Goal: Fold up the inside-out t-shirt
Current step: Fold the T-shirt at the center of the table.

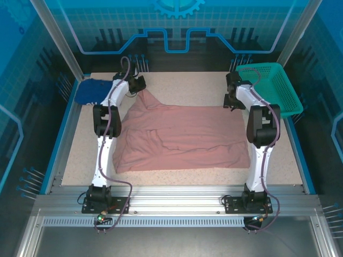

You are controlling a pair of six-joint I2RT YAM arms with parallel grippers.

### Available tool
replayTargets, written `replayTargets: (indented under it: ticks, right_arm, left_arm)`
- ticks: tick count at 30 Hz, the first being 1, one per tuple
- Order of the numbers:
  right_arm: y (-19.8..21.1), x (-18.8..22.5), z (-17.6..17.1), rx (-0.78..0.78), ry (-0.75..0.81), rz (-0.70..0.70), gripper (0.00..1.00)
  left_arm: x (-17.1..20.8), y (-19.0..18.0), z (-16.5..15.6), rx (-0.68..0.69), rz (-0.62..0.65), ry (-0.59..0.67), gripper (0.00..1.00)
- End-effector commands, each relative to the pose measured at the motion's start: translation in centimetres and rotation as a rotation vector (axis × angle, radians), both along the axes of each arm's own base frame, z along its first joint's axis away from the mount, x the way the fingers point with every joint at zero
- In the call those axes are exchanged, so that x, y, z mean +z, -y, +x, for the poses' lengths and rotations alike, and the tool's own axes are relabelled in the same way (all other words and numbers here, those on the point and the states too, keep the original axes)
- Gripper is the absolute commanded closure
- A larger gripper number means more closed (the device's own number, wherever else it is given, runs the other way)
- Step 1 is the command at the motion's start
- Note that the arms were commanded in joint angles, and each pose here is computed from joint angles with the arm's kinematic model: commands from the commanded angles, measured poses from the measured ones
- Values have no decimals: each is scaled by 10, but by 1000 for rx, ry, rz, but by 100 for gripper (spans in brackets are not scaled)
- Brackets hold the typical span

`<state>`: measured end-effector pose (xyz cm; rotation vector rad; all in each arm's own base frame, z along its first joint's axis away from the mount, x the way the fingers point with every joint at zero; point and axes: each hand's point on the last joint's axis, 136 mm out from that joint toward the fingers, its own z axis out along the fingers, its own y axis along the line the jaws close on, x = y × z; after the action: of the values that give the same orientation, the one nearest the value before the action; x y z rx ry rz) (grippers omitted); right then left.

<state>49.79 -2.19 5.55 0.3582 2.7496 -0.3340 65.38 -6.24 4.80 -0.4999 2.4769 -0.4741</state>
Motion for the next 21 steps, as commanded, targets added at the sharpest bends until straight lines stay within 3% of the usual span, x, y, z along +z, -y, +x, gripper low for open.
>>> replayTargets:
  ticks: [1, 21]
  right_arm:
    - [13, -6, 1, -53, -30, 10, 39]
    - [18, -51, 18, -59, -120, 122, 43]
  left_arm:
    - [30, 6, 1, -32, -11, 52, 100]
    - [27, 4, 1, -41, -11, 61, 100]
